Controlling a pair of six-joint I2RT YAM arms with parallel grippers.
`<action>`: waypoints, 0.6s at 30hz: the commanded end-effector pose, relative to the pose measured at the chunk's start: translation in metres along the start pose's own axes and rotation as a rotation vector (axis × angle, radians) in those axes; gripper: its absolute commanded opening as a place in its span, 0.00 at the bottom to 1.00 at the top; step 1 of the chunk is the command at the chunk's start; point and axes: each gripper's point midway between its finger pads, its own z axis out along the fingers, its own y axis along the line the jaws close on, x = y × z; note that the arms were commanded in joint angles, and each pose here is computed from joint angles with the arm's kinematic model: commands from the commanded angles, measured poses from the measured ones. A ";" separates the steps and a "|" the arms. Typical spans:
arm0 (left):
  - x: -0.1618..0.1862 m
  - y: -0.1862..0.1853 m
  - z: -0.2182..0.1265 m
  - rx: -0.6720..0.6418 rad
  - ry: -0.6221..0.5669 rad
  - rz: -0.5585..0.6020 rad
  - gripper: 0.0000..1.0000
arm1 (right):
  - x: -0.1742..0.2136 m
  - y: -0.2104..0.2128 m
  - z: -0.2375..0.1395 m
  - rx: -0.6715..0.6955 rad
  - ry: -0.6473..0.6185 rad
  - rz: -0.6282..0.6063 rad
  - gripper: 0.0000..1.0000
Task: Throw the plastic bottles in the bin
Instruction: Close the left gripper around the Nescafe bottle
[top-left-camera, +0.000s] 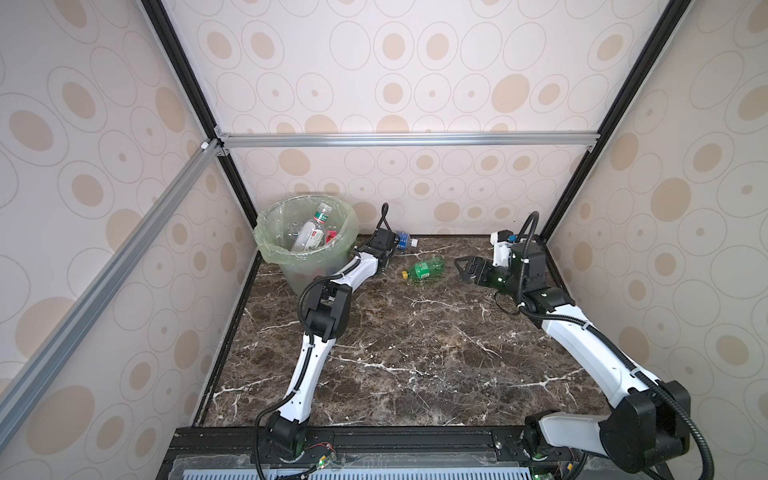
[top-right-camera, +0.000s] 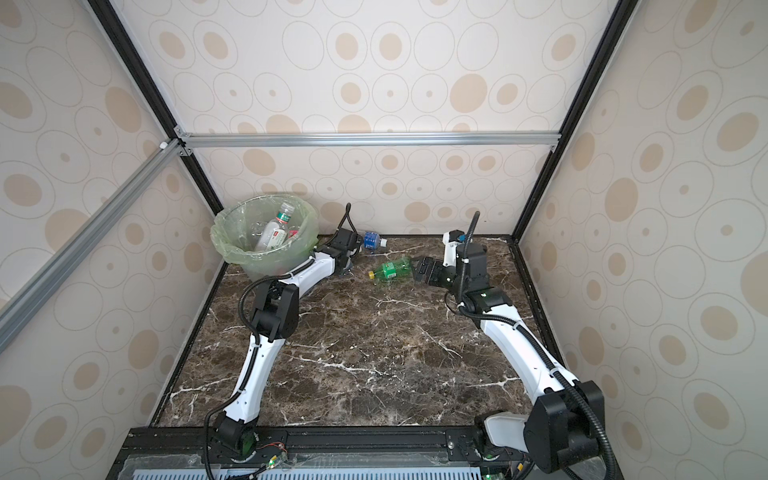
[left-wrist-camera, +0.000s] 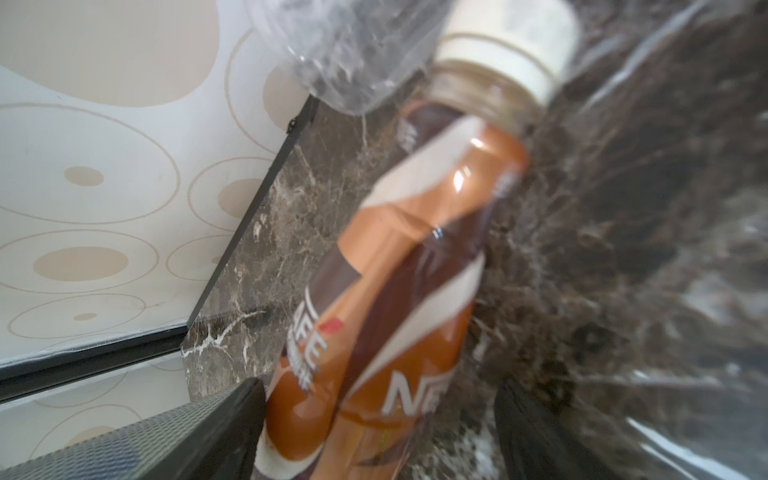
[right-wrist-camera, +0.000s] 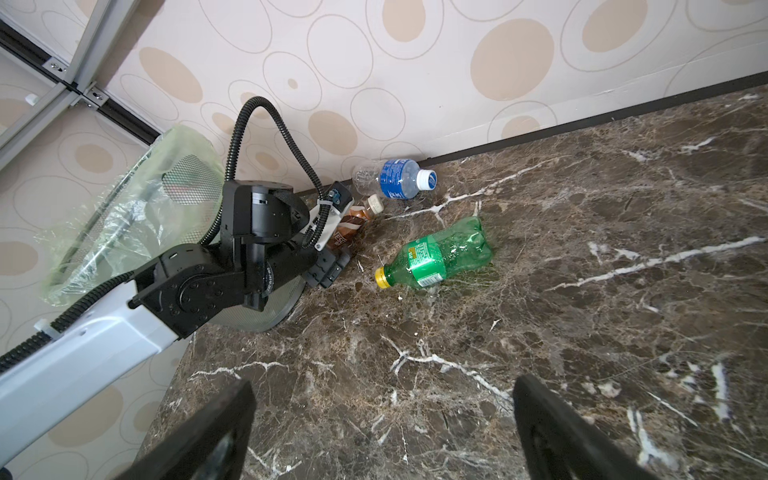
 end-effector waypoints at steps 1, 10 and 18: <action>0.044 -0.063 0.008 0.170 0.136 0.137 0.87 | -0.003 0.003 -0.007 -0.015 -0.024 0.003 1.00; 0.036 -0.057 0.015 0.131 0.129 0.140 0.87 | 0.000 -0.001 -0.009 -0.005 -0.021 0.003 1.00; 0.039 -0.043 0.031 0.093 0.142 0.085 0.86 | 0.000 -0.005 -0.006 -0.003 -0.022 0.011 1.00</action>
